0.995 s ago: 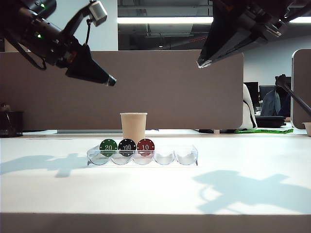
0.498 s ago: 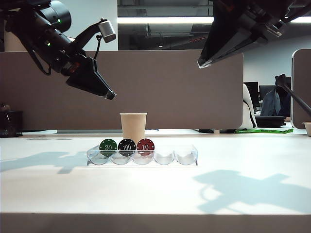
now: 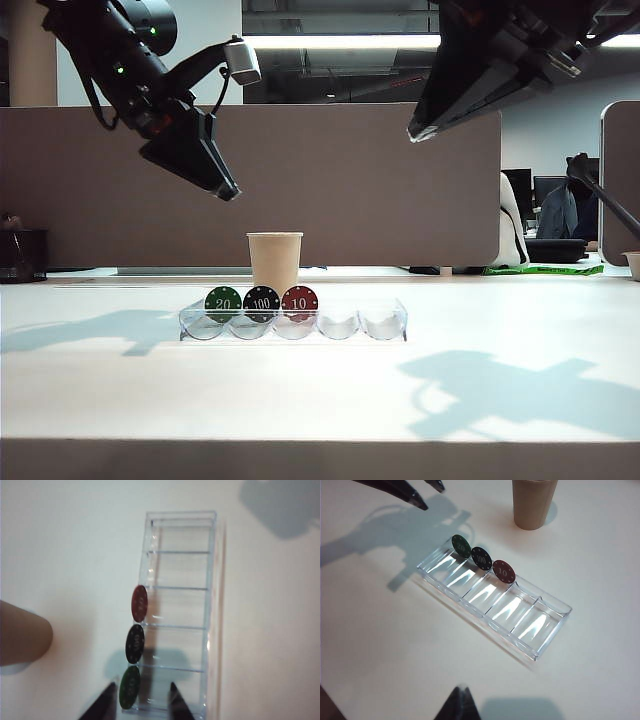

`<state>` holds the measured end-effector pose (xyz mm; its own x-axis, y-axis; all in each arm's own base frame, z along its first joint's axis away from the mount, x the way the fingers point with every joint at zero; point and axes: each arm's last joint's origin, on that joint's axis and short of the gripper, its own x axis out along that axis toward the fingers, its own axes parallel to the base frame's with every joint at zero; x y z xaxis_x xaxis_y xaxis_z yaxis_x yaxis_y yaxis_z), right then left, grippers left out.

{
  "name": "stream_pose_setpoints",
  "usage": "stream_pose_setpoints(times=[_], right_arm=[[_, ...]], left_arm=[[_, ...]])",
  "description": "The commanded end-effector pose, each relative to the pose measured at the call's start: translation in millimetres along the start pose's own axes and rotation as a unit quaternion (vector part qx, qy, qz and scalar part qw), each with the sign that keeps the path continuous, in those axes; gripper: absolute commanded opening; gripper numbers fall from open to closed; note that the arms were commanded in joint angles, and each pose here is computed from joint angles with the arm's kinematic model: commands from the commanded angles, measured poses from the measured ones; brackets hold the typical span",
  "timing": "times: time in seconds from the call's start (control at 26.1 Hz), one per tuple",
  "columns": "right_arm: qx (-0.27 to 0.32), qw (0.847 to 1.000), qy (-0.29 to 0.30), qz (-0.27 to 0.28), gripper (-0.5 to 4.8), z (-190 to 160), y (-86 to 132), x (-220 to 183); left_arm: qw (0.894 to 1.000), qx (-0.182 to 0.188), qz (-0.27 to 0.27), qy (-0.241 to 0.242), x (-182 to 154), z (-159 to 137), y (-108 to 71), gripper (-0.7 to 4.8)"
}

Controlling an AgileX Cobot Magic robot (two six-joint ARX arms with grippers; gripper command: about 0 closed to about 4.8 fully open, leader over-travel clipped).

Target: Pick up the chip with the greater value and put it into the paper cup.

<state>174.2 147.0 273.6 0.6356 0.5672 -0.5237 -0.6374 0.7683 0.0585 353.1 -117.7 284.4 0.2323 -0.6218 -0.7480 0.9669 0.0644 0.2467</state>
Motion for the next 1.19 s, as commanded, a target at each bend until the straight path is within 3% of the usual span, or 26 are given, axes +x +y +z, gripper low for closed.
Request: stream_pose_setpoints(times=[0.04, 0.11, 0.23, 0.34, 0.54, 0.84, 1.19], right_arm=[[0.001, 1.000, -0.009, 0.002, -0.05, 2.9, 0.3, -1.5], [0.001, 1.000, -0.010, 0.001, -0.05, 3.1, 0.3, -1.5], [0.001, 1.000, -0.016, 0.002, -0.05, 4.2, 0.3, -1.5], [0.017, 1.000, -0.022, 0.003, -0.05, 5.5, 0.5, -1.6], [0.026, 0.999, -0.028, 0.000, -0.05, 6.5, 0.3, -1.5], [0.026, 0.999, -0.028, -0.001, -0.05, 6.6, 0.1, 1.5], [0.026, 0.999, -0.027, -0.001, -0.05, 6.4, 0.1, 1.5]], left_arm=[[1.000, -0.011, -0.013, 0.009, -5.3, 2.1, -2.7, 1.61], [1.000, -0.018, -0.018, 0.008, -5.3, 1.9, -3.7, 1.65], [0.999, -0.034, -0.026, 0.002, -3.2, 3.7, -5.6, 2.25], [1.000, -0.011, -0.017, -0.009, -2.3, 6.2, -3.6, 2.80], [1.000, 0.004, 0.002, -0.017, 6.1, 4.2, 4.7, 2.79], [1.000, -0.009, -0.030, -0.004, 38.1, -14.4, 11.2, 2.78], [0.999, 0.004, -0.021, -0.031, 40.2, -12.4, 15.0, 2.78]])
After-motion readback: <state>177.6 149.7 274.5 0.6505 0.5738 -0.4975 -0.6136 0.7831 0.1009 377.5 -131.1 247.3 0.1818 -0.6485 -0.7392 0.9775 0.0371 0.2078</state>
